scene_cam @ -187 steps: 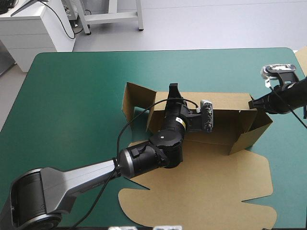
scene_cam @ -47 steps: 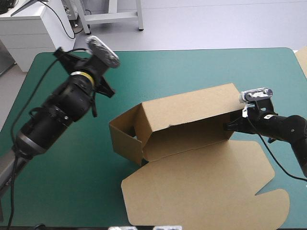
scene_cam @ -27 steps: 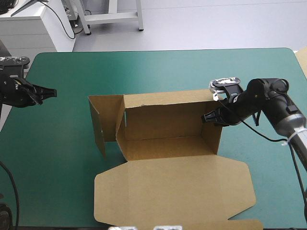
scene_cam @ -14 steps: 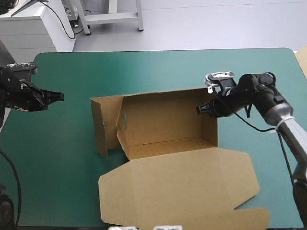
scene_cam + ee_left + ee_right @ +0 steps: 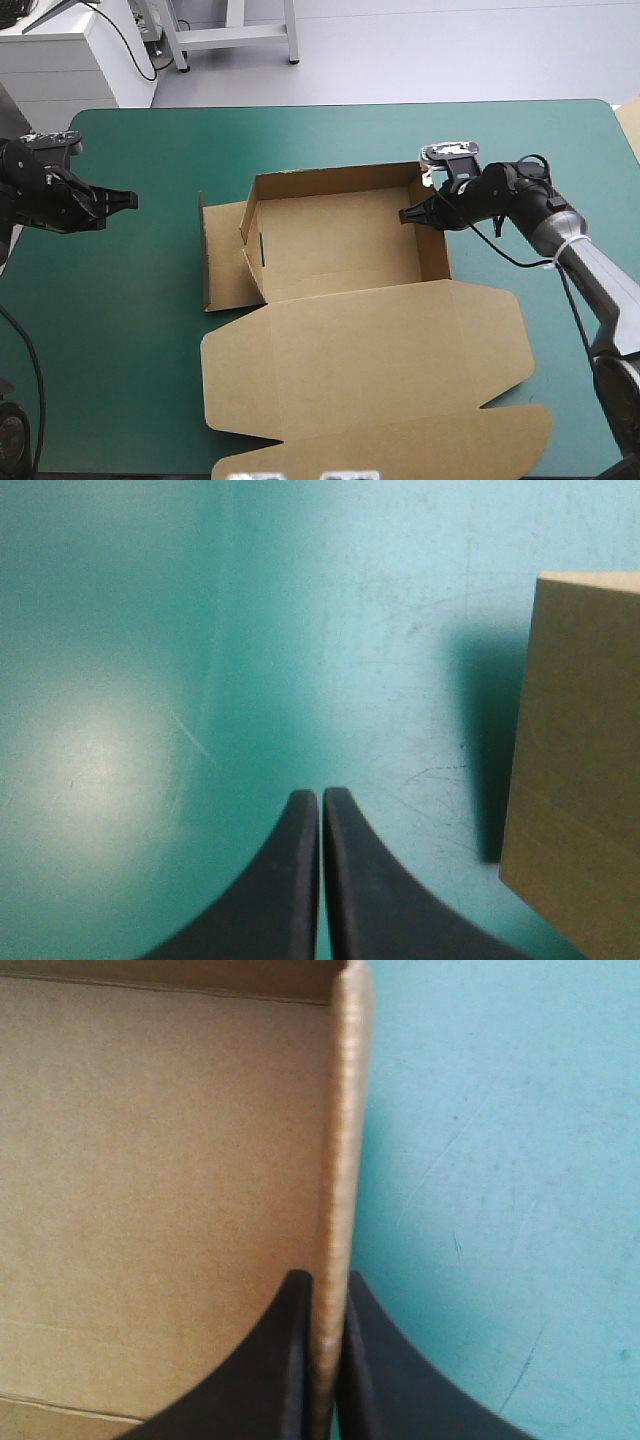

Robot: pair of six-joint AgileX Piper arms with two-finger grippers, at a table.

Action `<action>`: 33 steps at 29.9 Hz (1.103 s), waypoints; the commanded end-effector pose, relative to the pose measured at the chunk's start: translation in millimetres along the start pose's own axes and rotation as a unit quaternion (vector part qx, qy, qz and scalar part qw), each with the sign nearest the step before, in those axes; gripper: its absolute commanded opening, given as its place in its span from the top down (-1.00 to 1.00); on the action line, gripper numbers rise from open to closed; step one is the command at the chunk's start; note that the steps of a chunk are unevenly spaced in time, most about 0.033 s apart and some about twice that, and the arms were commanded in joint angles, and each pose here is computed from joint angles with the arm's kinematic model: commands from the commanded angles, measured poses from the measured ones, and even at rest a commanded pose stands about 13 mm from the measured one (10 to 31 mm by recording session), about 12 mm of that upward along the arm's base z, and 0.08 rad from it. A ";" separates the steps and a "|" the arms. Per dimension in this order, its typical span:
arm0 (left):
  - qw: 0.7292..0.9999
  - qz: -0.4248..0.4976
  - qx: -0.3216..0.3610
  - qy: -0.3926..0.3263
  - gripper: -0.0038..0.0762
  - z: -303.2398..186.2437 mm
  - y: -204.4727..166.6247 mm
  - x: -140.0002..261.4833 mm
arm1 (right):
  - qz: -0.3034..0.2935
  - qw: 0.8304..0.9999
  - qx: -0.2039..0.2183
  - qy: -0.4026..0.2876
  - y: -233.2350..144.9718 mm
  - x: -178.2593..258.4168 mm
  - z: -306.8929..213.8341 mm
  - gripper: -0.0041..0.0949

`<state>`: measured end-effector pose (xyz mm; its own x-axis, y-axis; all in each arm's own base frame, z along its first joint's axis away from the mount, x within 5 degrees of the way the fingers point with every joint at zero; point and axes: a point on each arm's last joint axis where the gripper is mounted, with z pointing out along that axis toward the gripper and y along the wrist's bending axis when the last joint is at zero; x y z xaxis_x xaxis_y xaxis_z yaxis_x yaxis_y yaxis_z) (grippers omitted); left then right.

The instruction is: Fold the box

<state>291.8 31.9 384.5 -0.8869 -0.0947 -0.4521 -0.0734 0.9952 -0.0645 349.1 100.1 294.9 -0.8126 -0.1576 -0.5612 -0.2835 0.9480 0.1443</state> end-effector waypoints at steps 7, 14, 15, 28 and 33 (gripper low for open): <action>1.000 0.015 0.007 -0.010 0.92 -16.4 -2.9 3.0 | -0.038 0.996 0.027 -0.071 -0.8 -28.3 -33.1 0.04; 1.000 0.025 0.004 -0.011 0.92 -16.4 -2.3 2.8 | -0.070 0.993 0.047 -0.083 0.5 -45.0 -58.7 -0.02; 1.000 0.025 0.004 -0.011 0.92 -16.4 -2.3 2.8 | -0.071 0.993 0.048 -0.083 0.9 -46.7 -61.8 -0.02; 0.999 0.036 0.009 -0.003 0.92 -10.2 -2.7 0.9 | -0.068 0.997 0.044 0.015 -2.4 -36.0 -40.8 -0.02; 0.999 0.036 0.010 0.004 0.92 -4.9 -2.2 -0.6 | -0.043 0.997 0.015 0.070 -3.0 -30.0 -3.6 -0.02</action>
<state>298.8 32.3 376.6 -0.9015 -0.0265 -0.4321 -0.0097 0.9991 -0.0410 369.6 100.1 303.8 -0.8654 -0.2862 -0.4113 -0.3381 0.9393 0.0578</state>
